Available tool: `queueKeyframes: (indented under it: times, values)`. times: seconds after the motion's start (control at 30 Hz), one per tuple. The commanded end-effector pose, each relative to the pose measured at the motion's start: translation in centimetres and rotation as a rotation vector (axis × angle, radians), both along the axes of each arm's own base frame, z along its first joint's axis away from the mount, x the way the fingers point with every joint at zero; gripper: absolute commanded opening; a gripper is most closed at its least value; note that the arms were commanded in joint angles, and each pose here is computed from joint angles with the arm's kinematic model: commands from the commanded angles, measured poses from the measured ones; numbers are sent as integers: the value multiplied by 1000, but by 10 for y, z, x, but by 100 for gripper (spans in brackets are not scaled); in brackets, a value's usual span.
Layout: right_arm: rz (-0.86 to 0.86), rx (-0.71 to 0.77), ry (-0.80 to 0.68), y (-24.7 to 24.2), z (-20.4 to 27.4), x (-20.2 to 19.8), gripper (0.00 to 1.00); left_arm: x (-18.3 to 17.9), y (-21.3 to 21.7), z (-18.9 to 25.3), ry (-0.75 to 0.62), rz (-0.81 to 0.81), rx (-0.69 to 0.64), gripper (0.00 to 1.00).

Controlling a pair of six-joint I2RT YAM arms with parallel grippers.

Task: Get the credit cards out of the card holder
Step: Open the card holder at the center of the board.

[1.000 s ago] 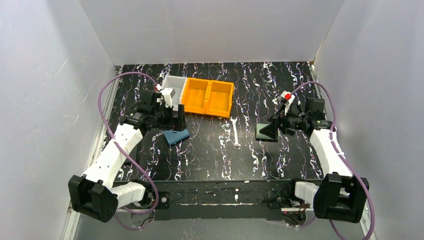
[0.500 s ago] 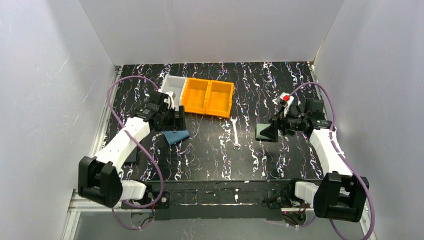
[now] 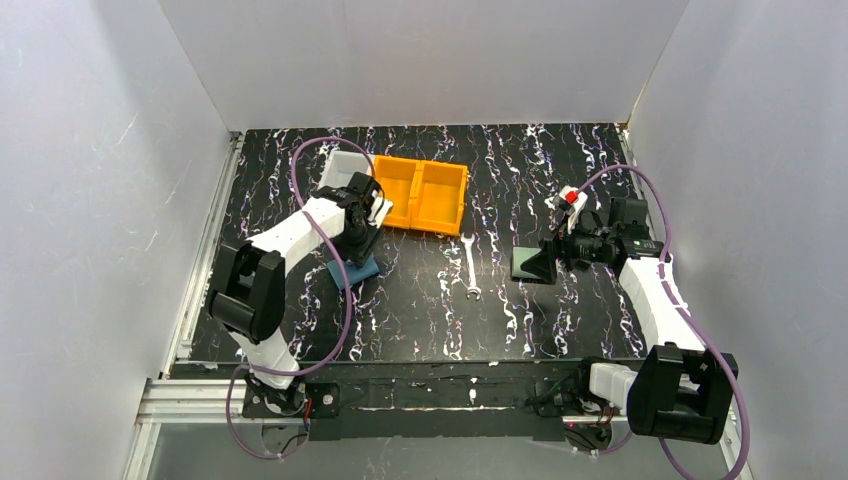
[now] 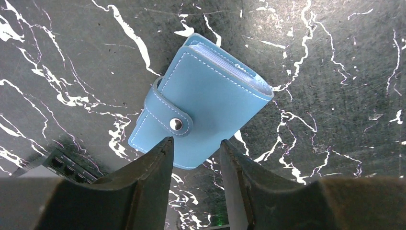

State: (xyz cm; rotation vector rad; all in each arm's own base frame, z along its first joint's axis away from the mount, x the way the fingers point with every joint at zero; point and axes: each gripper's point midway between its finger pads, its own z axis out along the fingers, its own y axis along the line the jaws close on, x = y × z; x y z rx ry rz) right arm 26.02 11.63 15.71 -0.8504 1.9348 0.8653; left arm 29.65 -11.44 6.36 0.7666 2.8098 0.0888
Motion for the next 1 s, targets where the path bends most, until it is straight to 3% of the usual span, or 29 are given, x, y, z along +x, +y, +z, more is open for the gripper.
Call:
queueKeyframes:
  times: [0.0,0.4,0.7,0.83,0.97]
  values:
    - [2,-1,-30,0,7,6,100,3,4,0,2,-57,53,39]
    - [5,0,-31,1,8,5,100,17,12,-3,-76,-59,104,36]
    - [1,-5,-37,0,9,5,100,14,14,-17,-44,-71,114,34]
    - [2,-6,-39,0,9,5,100,16,19,-19,-53,-65,146,25]
    - [3,-4,-38,0,10,4,100,17,24,-15,-78,-55,166,8]
